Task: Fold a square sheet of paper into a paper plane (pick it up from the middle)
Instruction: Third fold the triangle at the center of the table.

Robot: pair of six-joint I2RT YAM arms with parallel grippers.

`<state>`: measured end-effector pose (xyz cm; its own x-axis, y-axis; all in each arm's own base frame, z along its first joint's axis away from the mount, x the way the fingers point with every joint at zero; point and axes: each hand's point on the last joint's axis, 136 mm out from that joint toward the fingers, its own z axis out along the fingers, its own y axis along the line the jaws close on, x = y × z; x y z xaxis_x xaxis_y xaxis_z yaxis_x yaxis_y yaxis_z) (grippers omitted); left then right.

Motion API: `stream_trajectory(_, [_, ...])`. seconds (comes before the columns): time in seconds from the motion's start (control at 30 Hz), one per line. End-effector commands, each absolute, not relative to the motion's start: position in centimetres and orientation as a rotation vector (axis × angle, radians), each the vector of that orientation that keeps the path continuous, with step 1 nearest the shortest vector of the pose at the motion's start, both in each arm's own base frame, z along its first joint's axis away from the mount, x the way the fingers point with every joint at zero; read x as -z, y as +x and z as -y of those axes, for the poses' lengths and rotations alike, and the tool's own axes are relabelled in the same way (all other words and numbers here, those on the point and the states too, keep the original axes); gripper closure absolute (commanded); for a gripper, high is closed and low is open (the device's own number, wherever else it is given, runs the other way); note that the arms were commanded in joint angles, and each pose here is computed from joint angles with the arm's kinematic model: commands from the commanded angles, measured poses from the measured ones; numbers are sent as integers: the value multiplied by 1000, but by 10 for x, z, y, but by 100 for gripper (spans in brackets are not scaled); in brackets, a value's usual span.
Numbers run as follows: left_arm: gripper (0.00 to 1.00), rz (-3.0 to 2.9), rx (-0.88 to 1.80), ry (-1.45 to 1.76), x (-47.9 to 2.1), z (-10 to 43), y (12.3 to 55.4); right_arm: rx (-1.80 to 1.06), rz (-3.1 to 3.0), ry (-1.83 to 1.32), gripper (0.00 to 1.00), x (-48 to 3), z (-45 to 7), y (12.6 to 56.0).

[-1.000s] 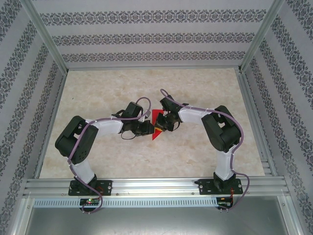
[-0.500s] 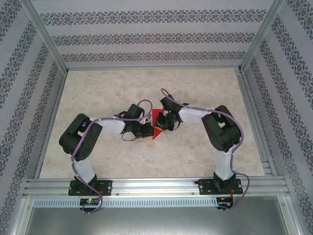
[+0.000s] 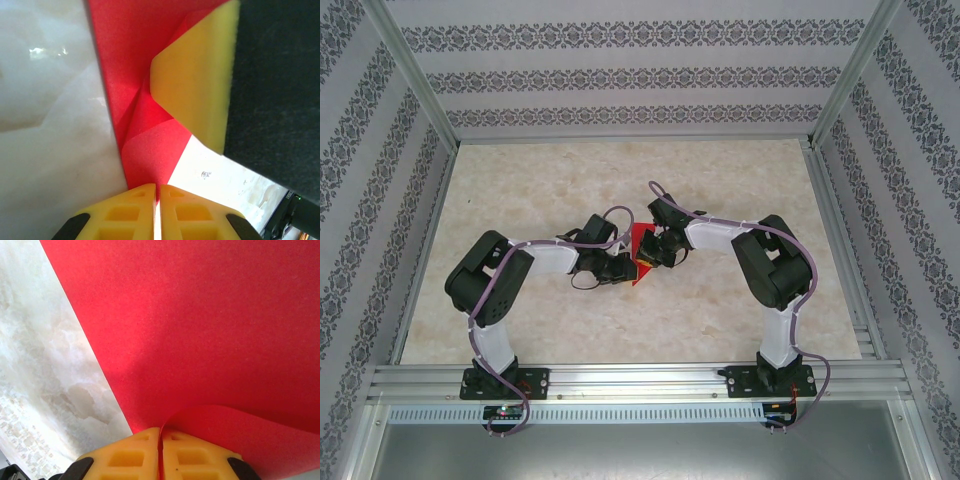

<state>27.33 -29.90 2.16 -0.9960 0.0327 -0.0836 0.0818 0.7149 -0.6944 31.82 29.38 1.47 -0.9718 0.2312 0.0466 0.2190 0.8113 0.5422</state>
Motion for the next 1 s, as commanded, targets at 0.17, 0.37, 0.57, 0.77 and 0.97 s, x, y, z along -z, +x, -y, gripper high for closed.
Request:
stream_trajectory(0.17, [89,-2856,1140,102,-19,305,274,-856,-2981,372,90,-4,-292,319])
stream_trajectory(0.37, [90,-2888,1083,84,-10,299,273,-869,-2968,376,84,-10,-292,322])
stream_trajectory(0.57, [92,-2934,1017,55,-1,292,269,-910,-2894,389,71,-37,-286,334])
stream_trajectory(0.77, [93,-2973,940,26,6,284,268,-932,-2765,373,60,-68,-266,344])
stream_trajectory(0.97, [93,-2992,896,-1,10,279,267,-960,-2770,201,72,-62,-270,324])
